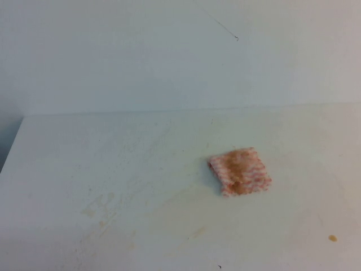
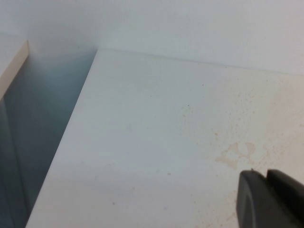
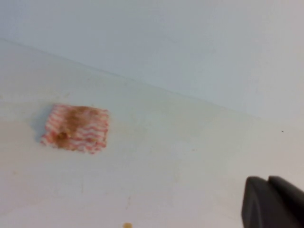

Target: Wipe the table

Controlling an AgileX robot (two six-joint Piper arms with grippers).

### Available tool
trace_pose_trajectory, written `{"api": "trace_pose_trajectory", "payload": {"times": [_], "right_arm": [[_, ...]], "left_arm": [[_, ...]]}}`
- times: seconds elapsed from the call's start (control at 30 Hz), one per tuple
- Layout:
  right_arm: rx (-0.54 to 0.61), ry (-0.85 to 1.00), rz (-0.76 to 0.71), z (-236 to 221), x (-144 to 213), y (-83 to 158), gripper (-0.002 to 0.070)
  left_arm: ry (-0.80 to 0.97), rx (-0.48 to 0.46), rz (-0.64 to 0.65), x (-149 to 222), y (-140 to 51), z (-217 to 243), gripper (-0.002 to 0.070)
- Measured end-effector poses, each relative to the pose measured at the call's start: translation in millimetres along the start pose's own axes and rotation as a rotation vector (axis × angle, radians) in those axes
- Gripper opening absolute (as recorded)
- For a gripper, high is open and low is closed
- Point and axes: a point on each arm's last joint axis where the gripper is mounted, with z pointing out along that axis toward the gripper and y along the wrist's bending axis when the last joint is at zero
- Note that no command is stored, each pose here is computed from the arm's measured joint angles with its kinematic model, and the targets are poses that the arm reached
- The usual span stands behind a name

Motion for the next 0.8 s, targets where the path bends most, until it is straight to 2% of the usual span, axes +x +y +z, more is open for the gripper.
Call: {"api": "trace_pose_trajectory", "payload": {"times": [0.2, 0.33, 0.53, 0.8], "right_arm": [[0.135, -0.093, 0.064, 3.2, 53.9, 9.7, -0.0002], [0.174, -0.077, 0.139, 26.7, 80.2, 12.5, -0.0002], [0.208, 0.024, 0.136, 58.1, 131.6, 16.5, -0.0002], [0.181, 0.052, 0.102, 60.8, 138.2, 18.9, -0.0002]], "left_arm": [[0.000, 0.000, 0.000, 0.0, 0.0, 0.0, -0.0004], [0.002, 0.000, 0.000, 0.2, 0.0, 0.0, -0.0004], [0.002, 0.000, 0.000, 0.2, 0.0, 0.0, -0.0004], [0.002, 0.000, 0.000, 0.2, 0.0, 0.0, -0.0004]]}}
